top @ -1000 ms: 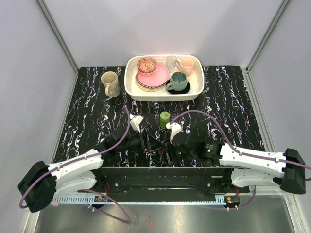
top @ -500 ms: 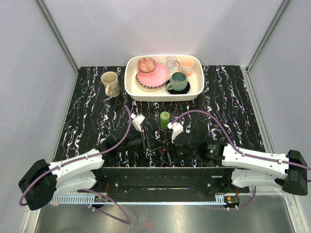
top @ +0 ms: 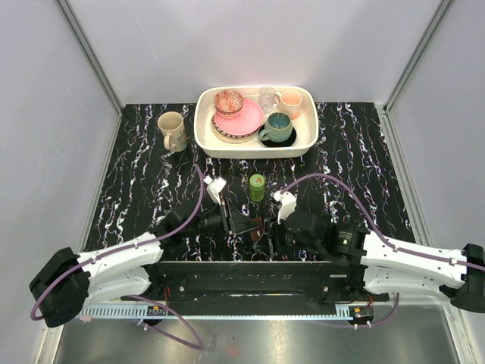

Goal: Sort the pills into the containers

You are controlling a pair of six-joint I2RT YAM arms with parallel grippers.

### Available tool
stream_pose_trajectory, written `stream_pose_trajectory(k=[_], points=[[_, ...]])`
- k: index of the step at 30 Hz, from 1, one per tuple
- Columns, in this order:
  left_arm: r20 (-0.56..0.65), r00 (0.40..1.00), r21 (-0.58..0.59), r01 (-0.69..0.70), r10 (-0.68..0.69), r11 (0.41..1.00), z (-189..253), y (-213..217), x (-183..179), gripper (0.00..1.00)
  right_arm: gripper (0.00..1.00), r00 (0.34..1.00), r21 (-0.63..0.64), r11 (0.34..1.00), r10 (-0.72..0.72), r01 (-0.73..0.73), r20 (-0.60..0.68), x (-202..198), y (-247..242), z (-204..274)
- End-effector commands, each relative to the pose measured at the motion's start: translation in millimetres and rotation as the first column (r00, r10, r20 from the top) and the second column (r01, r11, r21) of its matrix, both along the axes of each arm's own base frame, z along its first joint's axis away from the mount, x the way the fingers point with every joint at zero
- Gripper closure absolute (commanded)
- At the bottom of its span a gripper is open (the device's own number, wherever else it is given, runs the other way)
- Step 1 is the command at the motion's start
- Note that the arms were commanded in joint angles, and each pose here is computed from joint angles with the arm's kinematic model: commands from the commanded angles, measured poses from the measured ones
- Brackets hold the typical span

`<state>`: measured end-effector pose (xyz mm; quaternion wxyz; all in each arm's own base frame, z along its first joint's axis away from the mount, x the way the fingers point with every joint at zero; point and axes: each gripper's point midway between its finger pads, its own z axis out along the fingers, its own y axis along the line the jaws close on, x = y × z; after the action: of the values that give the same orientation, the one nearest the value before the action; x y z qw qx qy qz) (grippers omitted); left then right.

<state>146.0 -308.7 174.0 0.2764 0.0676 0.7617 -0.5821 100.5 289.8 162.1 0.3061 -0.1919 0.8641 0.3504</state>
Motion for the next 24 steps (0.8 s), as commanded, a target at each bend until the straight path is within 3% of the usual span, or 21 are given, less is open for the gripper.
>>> stream_pose_trajectory(k=[1,11,14,15,19,24], points=[[0.066,0.997,-0.049,0.035,-0.031,0.998,19.5,-2.6,-3.6,1.00,0.92,1.000,0.167,0.986,-0.007,0.006,0.009,-3.2,7.8,33.2],[0.077,0.996,-0.091,0.046,-0.039,0.995,28.6,-2.0,-7.1,1.00,0.87,0.999,0.251,0.967,-0.039,0.041,-0.014,-5.7,1.1,40.0],[0.084,0.996,-0.103,0.049,-0.041,0.993,32.8,-1.8,-8.0,1.00,0.74,0.997,0.262,0.962,-0.074,0.077,-0.020,-2.4,-3.7,39.1],[0.085,0.996,-0.106,0.049,-0.041,0.993,34.0,-1.9,-8.0,1.00,0.65,0.996,0.262,0.961,-0.088,0.093,-0.028,-1.5,-5.7,38.0],[0.094,0.995,-0.117,0.052,-0.041,0.992,38.6,-0.9,-9.2,1.00,0.50,0.980,0.249,0.948,-0.196,0.196,-0.025,10.6,-23.2,34.7],[0.095,0.995,-0.123,0.054,-0.042,0.991,40.2,-0.4,-10.0,1.00,0.48,0.944,0.179,0.928,-0.328,0.328,-0.031,21.3,-52.2,19.1]])
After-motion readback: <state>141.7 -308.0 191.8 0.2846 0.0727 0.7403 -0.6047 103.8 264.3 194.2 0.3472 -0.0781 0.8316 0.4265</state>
